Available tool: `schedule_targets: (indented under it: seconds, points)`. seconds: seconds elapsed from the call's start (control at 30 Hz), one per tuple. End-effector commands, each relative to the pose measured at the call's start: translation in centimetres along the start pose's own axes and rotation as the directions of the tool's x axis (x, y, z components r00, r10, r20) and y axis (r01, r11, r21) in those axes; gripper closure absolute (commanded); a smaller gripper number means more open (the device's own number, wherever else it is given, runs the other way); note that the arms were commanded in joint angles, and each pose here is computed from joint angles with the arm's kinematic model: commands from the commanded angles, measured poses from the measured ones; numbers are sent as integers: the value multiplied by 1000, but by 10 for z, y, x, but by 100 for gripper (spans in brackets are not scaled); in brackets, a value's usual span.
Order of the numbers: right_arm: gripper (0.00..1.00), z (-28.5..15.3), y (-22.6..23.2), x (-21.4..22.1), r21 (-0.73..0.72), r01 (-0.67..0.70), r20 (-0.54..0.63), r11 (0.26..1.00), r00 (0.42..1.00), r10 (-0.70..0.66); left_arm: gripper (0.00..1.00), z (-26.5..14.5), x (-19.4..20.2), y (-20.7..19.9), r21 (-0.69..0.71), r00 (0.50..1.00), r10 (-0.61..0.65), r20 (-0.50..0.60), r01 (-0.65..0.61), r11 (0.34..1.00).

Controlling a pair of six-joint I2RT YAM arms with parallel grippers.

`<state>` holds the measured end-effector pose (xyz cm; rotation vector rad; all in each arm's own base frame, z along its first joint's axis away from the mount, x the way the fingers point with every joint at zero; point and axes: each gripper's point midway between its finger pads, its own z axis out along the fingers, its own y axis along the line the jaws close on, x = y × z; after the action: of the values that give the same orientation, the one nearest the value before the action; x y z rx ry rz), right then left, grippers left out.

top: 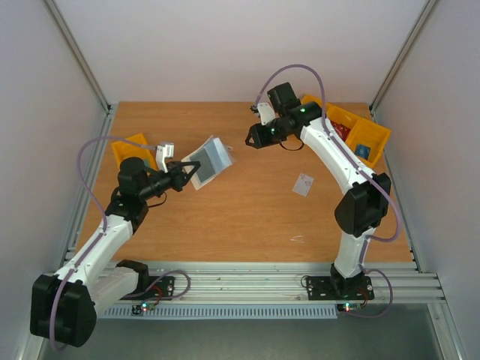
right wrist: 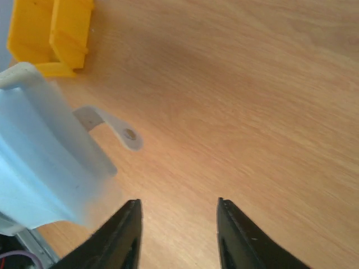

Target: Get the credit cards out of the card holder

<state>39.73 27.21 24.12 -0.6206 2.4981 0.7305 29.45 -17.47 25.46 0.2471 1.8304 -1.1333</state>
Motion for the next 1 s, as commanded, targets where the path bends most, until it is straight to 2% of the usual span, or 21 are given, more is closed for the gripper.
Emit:
schedule_targets:
  seconds: [0.0,0.1,0.17,0.23,0.4,0.57,0.63,0.8,0.87,0.97]
  points:
    - [60,-19,25,3,-19,105,26,994,994,-105,100,-4,-11,-5,-2,997,66,42,-66,998]
    - [43,-35,79,6,-243,255,129,936,965,-229,100,-5,-12,-21,83,996,86,36,-89,993]
    - [36,-47,105,8,-366,303,199,880,949,-244,100,-6,-14,-30,116,994,105,37,-108,987]
    - [34,-54,119,7,-408,332,243,851,937,-250,100,-7,-16,-31,114,991,129,43,-133,985]
    - [37,-38,146,17,-288,430,256,856,896,-363,100,-7,-22,-29,95,994,91,62,-96,991]
    - [36,-4,131,18,-116,339,197,934,929,-313,100,-8,-24,-33,108,995,80,65,-86,990]
    - [33,6,131,24,-69,353,166,933,926,-338,100,-9,-24,-35,114,994,86,64,-93,989]
    - [23,20,146,33,-84,366,157,927,923,-350,100,-8,-25,-36,115,994,86,70,-93,989]
    - [16,27,155,36,-111,362,146,926,927,-345,100,-7,-25,-37,118,994,85,69,-92,989]
    - [15,39,159,34,-88,362,136,928,927,-349,100,-7,-24,-40,128,994,91,69,-99,987]
